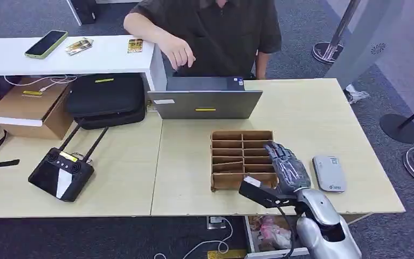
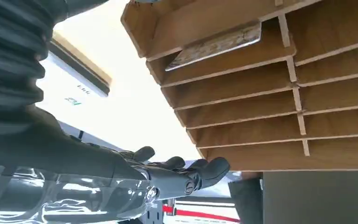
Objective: Pass the card to the sensor for recognition and then transmit it.
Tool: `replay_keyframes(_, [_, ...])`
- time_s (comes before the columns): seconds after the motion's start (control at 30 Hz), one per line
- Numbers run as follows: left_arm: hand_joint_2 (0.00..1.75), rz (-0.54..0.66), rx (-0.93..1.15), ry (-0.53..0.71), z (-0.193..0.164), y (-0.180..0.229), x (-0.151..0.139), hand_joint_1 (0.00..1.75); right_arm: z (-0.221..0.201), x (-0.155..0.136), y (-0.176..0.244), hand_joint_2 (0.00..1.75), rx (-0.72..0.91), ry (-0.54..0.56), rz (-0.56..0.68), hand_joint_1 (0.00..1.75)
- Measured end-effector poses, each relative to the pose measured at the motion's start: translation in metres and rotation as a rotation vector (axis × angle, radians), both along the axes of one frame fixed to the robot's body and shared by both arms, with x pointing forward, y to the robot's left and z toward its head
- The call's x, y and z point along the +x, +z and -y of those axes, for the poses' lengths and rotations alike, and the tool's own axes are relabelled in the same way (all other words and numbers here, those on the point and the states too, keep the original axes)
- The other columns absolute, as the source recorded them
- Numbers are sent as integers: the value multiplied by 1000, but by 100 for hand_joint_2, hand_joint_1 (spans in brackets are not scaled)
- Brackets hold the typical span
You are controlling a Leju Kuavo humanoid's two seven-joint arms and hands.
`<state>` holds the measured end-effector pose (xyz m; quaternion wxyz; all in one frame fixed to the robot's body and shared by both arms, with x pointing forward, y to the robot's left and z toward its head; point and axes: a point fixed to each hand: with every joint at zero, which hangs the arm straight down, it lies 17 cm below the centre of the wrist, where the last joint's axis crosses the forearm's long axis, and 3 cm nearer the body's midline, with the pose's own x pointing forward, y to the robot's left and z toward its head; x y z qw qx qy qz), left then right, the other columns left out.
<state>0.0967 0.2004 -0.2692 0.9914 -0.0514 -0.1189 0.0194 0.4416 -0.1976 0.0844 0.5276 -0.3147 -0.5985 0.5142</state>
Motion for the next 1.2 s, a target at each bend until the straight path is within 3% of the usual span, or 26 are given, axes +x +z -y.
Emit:
replay_keyframes(0.43, [0, 3, 4, -1, -1, 0, 2, 0, 10, -8, -10, 175, -7, -16, -19, 0])
replay_keyframes(0.47, [0, 3, 4, -1, -1, 0, 2, 0, 11, -8, -10, 175, -7, -19, -19, 14])
replay_keyframes(0.5, [0, 3, 4, -1, -1, 0, 2, 0, 11, -8, -10, 175, -7, -21, -19, 103])
replay_keyframes(0.57, [0, 3, 4, -1, -1, 0, 2, 0, 11, -8, -9, 175, -8, -23, -19, 154])
replay_keyframes(0.6, [0, 3, 4, 0, -1, 0, 2, 0, 11, -8, -9, 175, -8, -23, -19, 159])
replay_keyframes(0.7, [0, 6, 2, 9, -1, 0, 3, 0, 12, -8, -7, 175, -11, -24, -17, 169])
replay_keyframes(1.2, [0, 13, 10, 38, 5, 2, 8, 0, 13, -9, -4, 175, 1, -21, 3, 169])
